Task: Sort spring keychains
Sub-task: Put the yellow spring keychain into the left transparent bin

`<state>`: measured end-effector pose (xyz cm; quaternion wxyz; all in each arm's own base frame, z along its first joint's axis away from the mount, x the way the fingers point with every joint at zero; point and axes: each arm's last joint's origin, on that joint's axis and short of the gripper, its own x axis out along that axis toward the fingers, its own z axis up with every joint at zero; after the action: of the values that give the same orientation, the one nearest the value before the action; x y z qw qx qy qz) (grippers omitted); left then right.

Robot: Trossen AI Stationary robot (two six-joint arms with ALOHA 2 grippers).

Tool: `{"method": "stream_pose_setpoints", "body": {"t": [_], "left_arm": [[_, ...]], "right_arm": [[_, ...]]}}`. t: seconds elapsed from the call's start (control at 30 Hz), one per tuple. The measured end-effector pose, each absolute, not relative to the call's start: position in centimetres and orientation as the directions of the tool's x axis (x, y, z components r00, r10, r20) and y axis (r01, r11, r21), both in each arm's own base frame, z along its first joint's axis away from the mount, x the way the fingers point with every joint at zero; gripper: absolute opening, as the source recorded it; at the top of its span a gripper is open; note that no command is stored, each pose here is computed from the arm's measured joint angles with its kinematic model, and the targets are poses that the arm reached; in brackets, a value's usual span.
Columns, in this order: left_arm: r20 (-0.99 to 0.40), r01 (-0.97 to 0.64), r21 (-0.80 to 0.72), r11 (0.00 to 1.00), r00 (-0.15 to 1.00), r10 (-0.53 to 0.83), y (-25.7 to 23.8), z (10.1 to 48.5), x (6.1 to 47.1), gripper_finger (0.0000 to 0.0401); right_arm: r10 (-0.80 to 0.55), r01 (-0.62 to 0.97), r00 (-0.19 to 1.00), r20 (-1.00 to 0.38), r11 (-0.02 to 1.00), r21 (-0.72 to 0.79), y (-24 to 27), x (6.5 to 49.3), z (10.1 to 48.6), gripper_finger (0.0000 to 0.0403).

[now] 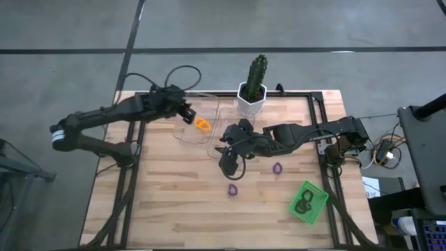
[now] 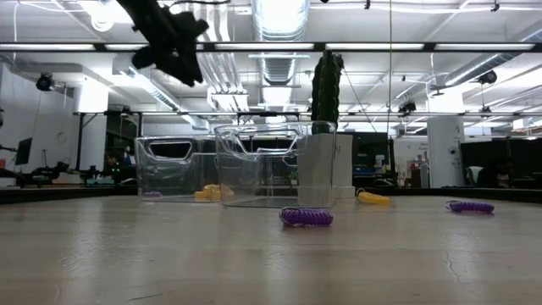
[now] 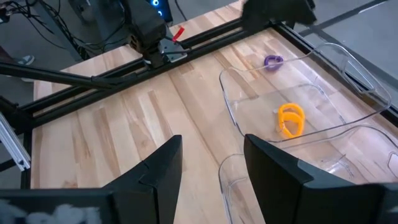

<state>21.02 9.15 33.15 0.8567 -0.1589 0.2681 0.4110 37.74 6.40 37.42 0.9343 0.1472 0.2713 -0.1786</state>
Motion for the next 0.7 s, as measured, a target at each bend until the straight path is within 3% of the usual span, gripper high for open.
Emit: {"method": "stream_pose_setpoints", "body": {"t": [0.23,0.7], "left_arm": [[-0.605,-0.799,-0.124,0.588,0.531,0.593,7.9,34.3,18.1,0.0122],[-0.701,-0.813,-0.047,0.58,0.44,0.56,7.0,33.2,16.1,0.0037]], "right_arm": [[-0.254,0.414,0.789,-0.559,0.893,0.178,6.4,37.7,37.4,0.0169],[-0.254,0.413,0.791,-0.558,0.893,0.18,6.4,37.8,37.4,0.0169]]}}
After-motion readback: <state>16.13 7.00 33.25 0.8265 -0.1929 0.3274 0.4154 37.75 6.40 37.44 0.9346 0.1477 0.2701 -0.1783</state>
